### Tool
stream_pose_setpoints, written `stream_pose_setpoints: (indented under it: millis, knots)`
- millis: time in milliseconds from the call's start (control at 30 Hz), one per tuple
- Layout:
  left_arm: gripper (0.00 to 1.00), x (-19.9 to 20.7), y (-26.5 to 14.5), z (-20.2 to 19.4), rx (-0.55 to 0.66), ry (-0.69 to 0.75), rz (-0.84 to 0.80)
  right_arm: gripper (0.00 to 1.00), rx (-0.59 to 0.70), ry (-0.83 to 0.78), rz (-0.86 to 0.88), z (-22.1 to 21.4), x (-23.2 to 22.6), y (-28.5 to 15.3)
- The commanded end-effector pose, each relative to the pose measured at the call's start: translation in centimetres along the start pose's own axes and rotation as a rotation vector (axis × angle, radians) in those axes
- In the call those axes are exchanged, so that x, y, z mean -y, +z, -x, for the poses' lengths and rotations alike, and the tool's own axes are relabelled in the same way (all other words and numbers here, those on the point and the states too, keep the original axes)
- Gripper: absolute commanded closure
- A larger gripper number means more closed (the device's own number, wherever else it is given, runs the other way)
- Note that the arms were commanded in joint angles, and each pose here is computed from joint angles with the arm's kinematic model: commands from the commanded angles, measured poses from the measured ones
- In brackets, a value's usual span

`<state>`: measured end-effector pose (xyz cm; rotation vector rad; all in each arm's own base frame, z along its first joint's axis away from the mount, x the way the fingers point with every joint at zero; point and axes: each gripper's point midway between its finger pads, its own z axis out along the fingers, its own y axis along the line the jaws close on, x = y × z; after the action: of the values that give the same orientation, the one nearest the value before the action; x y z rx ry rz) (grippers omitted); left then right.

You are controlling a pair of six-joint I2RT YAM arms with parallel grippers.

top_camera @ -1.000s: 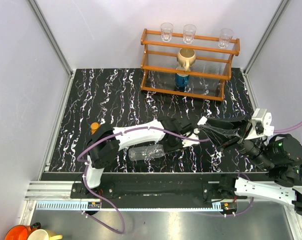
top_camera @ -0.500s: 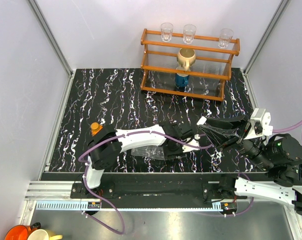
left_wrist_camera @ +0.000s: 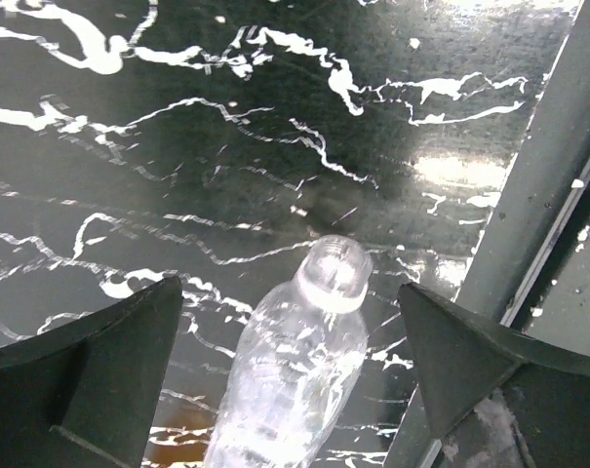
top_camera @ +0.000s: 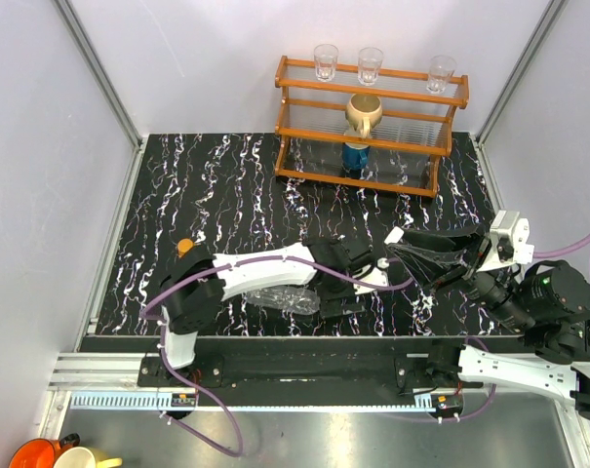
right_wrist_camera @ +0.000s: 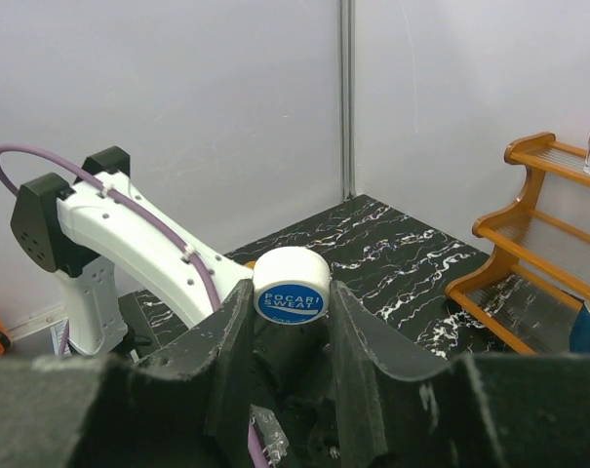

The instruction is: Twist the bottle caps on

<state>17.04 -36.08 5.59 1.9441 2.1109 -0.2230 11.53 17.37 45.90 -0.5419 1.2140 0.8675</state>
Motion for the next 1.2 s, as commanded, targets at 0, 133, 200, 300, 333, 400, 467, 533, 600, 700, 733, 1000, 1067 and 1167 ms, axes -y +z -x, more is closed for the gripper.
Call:
stream_pose_setpoints:
  millis: [0, 133, 200, 300, 333, 400, 467, 533, 600, 700, 733, 1000, 1067, 1167]
  knots:
    - [0.01, -2.2, -6.6, 2.6, 0.167, 0.014, 0.133, 0.64, 0.029, 0.023, 0.005, 1.7, -0.2, 0.0]
    - [0.01, -2.9, -10.0, 1.3, 0.211, 0.015, 0.106, 0.63, 0.013, 0.019, 0.007, 1.5, -0.3, 0.3]
    - [0.01, -3.1, -11.0, -0.3, 0.216, 0.043, 0.089, 0.63, 0.012, 0.017, 0.008, 1.5, -0.3, 0.4]
    - [0.01, -2.2, -11.4, -4.6, 0.161, 0.074, 0.010, 0.63, 0.001, 0.011, 0.008, 1.2, -0.4, 0.7]
    - [0.01, -2.2, -11.3, -5.6, 0.155, 0.086, 0.003, 0.63, -0.004, 0.009, 0.008, 1.0, -0.4, 0.8]
    - [0.01, -2.3, -10.5, -8.7, 0.129, 0.106, -0.004, 0.62, -0.007, 0.005, 0.010, 1.0, -0.5, 1.0]
    - [0.01, -1.5, -10.4, -10.0, 0.160, 0.159, -0.046, 0.62, -0.007, 0.002, 0.008, 0.9, -0.5, 1.2]
    - [0.01, -0.4, -9.6, -11.9, 0.156, 0.175, -0.104, 0.62, -0.010, -0.002, 0.007, 0.9, -0.5, 1.3]
    - [0.01, 0.7, -9.6, -12.5, 0.204, 0.224, -0.164, 0.62, -0.016, -0.007, 0.004, 0.8, -0.5, 1.5]
    - [0.01, 1.3, -9.3, -12.4, 0.222, 0.226, -0.208, 0.62, -0.020, -0.009, 0.004, 0.8, -0.6, 1.8]
    - [0.01, 1.1, -8.8, -12.5, 0.217, 0.222, -0.202, 0.62, -0.021, -0.007, 0.007, 0.8, -0.7, 1.9]
    - [0.01, 0.7, -7.0, -11.8, 0.226, 0.227, -0.229, 0.62, -0.034, -0.006, 0.013, 0.4, -0.9, 2.3]
    - [0.01, 0.0, -6.1, -12.0, 0.196, 0.217, -0.214, 0.62, -0.034, -0.006, 0.014, 0.4, -1.0, 2.4]
    - [0.01, -0.5, -4.9, -12.0, 0.178, 0.204, -0.215, 0.62, -0.032, -0.004, 0.016, 0.5, -1.0, 2.3]
